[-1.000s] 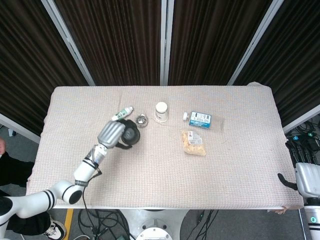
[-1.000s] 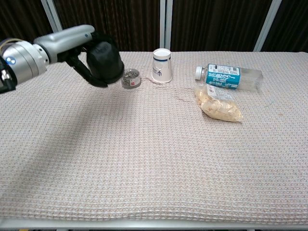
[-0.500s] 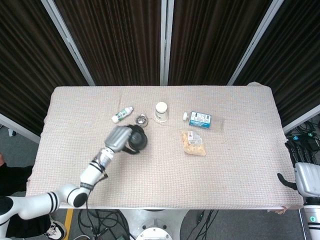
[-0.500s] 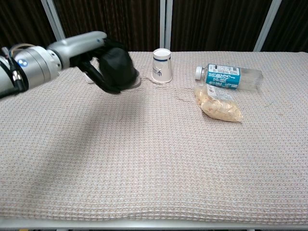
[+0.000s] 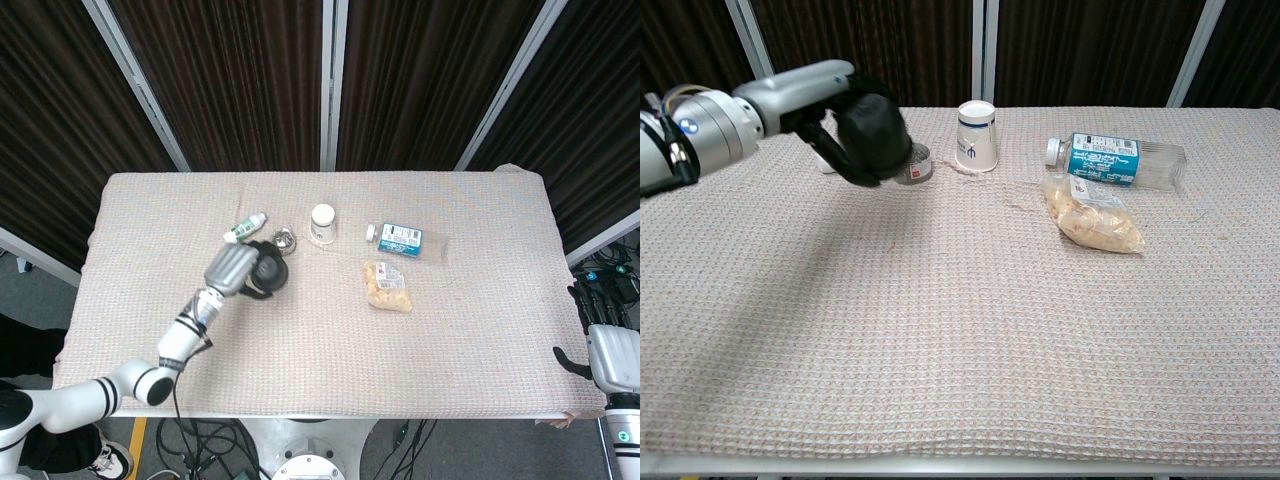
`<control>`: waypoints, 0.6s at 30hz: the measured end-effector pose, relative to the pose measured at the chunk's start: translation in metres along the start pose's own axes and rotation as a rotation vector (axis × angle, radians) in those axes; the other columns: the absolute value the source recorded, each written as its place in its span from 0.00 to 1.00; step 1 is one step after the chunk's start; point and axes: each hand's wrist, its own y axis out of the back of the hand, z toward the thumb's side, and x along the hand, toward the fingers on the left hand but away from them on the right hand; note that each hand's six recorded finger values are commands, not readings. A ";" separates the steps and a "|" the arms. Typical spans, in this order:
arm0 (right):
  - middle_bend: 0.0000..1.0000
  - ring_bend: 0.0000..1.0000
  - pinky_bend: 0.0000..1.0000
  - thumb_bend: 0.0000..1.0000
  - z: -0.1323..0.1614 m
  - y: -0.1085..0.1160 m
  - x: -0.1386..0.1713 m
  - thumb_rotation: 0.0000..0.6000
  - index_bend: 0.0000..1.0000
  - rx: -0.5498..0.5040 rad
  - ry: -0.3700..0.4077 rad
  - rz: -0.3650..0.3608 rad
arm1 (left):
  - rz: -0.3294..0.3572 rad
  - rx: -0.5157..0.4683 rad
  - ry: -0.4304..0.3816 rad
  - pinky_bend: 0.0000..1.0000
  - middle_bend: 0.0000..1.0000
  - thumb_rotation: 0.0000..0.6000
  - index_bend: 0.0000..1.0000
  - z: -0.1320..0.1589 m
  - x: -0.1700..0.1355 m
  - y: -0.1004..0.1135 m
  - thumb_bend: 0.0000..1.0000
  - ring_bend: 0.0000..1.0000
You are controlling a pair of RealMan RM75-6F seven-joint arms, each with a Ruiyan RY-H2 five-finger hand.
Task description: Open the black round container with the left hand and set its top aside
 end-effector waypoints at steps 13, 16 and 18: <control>0.00 0.00 0.00 0.15 -0.002 0.001 -0.001 1.00 0.02 -0.003 -0.005 -0.004 | -0.091 -0.071 -0.026 0.46 0.50 1.00 0.36 0.014 -0.019 -0.014 0.21 0.36; 0.00 0.00 0.00 0.15 -0.004 0.001 0.000 1.00 0.02 -0.004 -0.010 -0.002 | -0.197 -0.175 -0.191 0.46 0.50 1.00 0.36 0.080 -0.050 -0.034 0.21 0.36; 0.00 0.00 0.00 0.15 -0.005 -0.001 -0.001 1.00 0.02 -0.005 -0.013 0.003 | -0.236 -0.240 -0.262 0.46 0.50 1.00 0.37 0.112 -0.067 -0.037 0.21 0.36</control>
